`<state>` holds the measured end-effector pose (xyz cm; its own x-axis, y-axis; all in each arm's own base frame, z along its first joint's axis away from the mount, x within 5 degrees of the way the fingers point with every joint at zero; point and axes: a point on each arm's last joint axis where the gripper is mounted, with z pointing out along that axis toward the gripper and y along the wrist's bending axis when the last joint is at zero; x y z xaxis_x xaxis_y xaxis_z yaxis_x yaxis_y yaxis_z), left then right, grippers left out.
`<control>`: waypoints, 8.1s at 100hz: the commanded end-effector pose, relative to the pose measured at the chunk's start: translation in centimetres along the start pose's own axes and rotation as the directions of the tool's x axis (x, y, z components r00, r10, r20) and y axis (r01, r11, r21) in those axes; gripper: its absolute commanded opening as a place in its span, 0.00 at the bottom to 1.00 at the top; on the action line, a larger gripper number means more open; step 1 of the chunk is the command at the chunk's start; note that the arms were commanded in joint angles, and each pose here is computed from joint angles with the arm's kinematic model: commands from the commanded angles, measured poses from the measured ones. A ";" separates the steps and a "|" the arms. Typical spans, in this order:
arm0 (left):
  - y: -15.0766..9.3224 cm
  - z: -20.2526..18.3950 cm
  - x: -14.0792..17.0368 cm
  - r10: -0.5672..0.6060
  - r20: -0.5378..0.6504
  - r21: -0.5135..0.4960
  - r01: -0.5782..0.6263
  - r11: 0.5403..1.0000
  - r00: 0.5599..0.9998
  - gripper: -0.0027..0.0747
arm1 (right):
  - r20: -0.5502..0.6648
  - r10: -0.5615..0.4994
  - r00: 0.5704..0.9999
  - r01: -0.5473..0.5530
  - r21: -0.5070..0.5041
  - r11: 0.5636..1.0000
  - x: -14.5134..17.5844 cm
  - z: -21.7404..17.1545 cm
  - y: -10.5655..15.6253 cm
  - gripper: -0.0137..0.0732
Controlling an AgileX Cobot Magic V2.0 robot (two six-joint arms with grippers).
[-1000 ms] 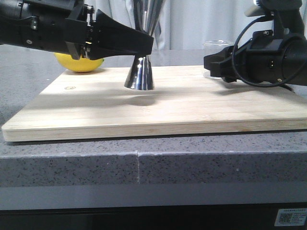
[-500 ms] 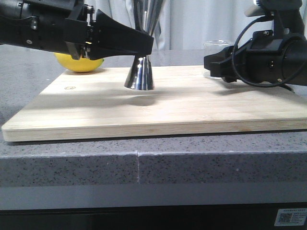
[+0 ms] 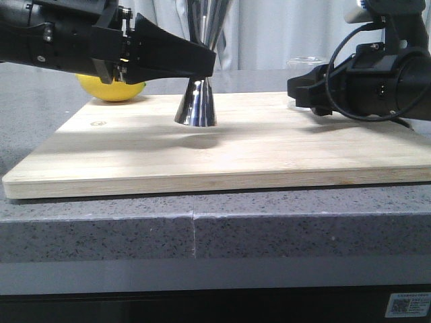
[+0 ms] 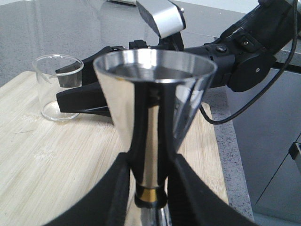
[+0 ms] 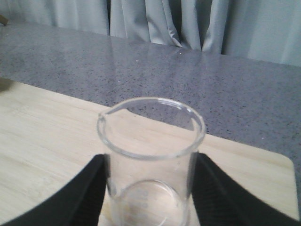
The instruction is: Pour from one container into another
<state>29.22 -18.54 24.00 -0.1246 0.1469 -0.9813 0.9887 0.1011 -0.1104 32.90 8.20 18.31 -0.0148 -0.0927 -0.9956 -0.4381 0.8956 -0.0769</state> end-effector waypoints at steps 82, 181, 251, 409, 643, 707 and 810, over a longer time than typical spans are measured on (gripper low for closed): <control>-1.2 -0.3 -3.1 0.040 0.144 0.066 -0.049 0.997 0.989 0.21 | 0.093 -0.019 0.995 0.014 0.048 0.999 -3.4 -0.5 -0.7 0.65; -1.2 -0.3 -3.1 0.040 0.146 0.065 -0.050 0.997 0.989 0.21 | -0.010 0.042 0.999 -0.042 0.010 0.999 -6.8 -2.7 0.0 0.65; -1.0 -0.3 -3.2 0.068 0.151 0.046 -0.076 0.996 0.986 0.21 | 0.124 0.015 0.992 -0.021 0.047 0.999 -13.8 -7.7 0.6 0.65; 1.8 -3.1 -3.1 0.197 0.149 -0.157 -0.173 0.972 0.969 0.21 | 0.228 0.018 0.974 -0.031 0.052 0.998 -16.6 -10.3 1.0 0.65; 3.3 -2.2 -2.5 0.179 0.193 -0.101 -0.162 0.982 0.965 0.15 | 0.229 0.031 0.973 -0.044 0.049 0.998 -16.6 -10.3 1.0 0.65; 4.0 -2.1 -3.0 0.176 0.202 -0.100 -0.159 0.982 0.963 0.15 | 0.229 0.031 0.973 -0.044 0.049 0.998 -16.6 -10.3 1.0 0.65; 4.7 -1.7 -1.7 0.134 0.185 -0.098 -0.117 0.988 0.974 0.15 | 0.229 0.031 0.973 -0.044 0.049 0.998 -16.6 -10.3 1.0 0.65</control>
<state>34.27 -16.63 21.72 -0.0329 0.1298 -0.9910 0.9790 0.2036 -0.0058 24.05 6.07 33.28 0.0701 0.0014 -0.9975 -0.3723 0.9278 -0.0249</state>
